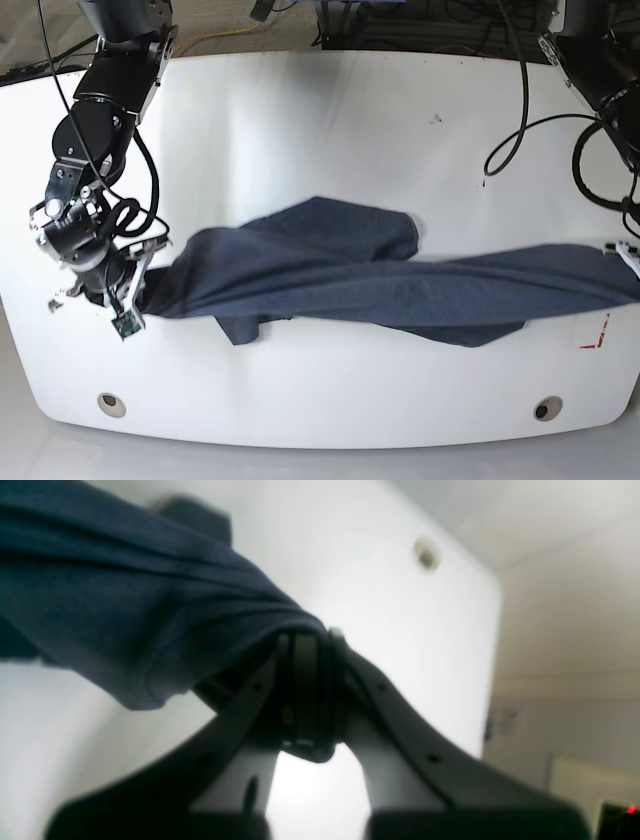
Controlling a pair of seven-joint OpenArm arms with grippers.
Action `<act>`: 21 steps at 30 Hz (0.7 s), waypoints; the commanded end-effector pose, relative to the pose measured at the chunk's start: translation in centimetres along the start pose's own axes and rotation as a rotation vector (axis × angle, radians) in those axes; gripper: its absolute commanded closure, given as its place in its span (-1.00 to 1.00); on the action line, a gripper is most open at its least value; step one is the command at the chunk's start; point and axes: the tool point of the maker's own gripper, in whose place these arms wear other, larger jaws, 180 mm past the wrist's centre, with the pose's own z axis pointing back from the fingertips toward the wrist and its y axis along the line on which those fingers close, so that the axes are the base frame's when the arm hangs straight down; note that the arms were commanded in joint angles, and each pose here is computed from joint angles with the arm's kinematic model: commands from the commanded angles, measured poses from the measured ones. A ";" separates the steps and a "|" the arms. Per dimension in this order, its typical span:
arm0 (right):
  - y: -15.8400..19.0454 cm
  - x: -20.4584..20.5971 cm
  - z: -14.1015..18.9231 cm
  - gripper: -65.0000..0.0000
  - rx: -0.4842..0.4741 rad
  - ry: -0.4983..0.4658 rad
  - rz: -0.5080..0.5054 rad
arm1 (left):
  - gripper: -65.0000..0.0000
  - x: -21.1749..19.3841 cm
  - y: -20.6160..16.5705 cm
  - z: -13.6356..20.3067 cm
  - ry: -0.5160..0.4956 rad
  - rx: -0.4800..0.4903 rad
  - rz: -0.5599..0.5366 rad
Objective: Fold the T-shirt properly
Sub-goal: 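Lift the shirt with both grippers and lay it flat across the table, then release the shirt with the right gripper and raise it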
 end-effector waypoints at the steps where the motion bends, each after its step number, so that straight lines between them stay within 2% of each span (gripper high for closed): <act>1: -0.1 0.1 0.4 1.00 -0.009 -0.025 -0.022 | 1.00 0.0 1.3 0.9 -0.012 0.052 -0.010; 8: 4.5 -5.6 -0.1 1.00 0.089 0.095 -0.091 | 1.00 -6.9 -1.9 1.8 0.131 -0.050 -0.075; 15: 7.2 -8.2 0.1 1.00 0.146 0.153 -0.111 | 1.00 -10.8 -5.0 2.8 0.153 -0.136 -0.099; 21: 7.5 -8.6 0.1 1.00 0.150 0.164 -0.110 | 1.00 -11.6 -6.0 3.1 0.141 -0.162 -0.100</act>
